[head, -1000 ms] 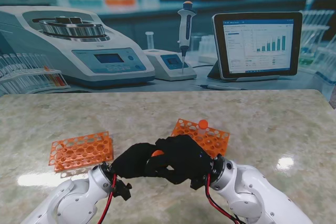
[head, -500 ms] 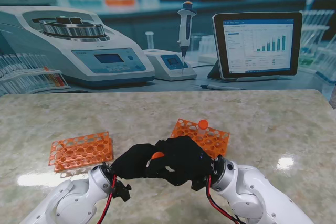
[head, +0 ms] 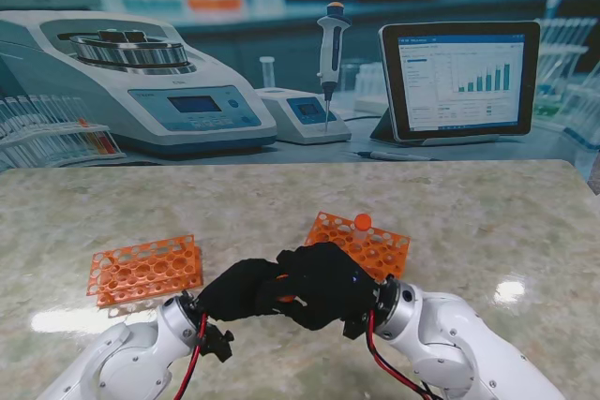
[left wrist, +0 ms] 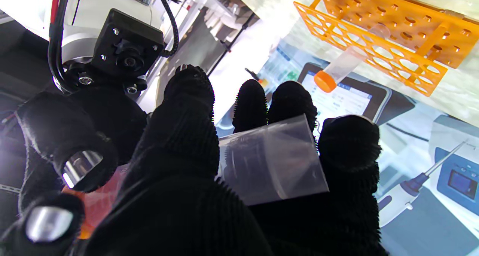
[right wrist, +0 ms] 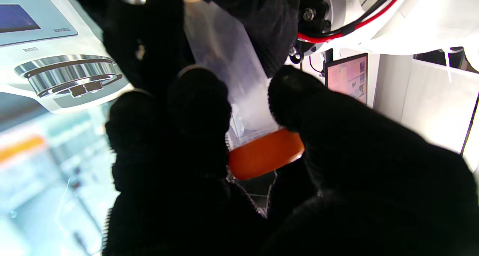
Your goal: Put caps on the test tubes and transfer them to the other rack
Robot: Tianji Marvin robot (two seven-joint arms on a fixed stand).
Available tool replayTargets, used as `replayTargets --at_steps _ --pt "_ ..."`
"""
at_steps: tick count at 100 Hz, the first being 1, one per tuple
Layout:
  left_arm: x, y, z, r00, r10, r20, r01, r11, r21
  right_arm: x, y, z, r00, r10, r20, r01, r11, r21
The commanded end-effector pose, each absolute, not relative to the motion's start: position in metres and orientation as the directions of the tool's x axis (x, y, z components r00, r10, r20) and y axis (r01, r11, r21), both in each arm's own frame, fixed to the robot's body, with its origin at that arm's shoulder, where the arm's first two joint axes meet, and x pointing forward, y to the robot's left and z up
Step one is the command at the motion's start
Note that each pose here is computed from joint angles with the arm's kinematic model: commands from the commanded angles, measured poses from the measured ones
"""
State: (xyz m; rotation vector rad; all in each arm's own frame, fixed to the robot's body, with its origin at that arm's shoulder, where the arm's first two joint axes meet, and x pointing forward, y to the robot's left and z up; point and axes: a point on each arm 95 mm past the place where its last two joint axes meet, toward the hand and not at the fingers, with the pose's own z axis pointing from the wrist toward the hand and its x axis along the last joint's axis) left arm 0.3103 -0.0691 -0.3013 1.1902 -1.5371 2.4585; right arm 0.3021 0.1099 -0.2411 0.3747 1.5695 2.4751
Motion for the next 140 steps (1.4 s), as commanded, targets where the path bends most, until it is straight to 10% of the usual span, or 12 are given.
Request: replayTargets --at_steps 1,140 --pt "0.311 -0.073 -0.291 -0.732 -0.344 0.588 -0.367 -0.528 -0.766 0.301 0.11 -0.25 -0.947 0.3 0.114 -0.012 -0.388 0.922" --pt "0.308 -0.071 -0.29 -0.732 -0.345 0.587 -0.381 -0.508 -0.773 0.313 0.109 -0.248 -0.941 0.295 0.167 0.023 -0.437 0.899"
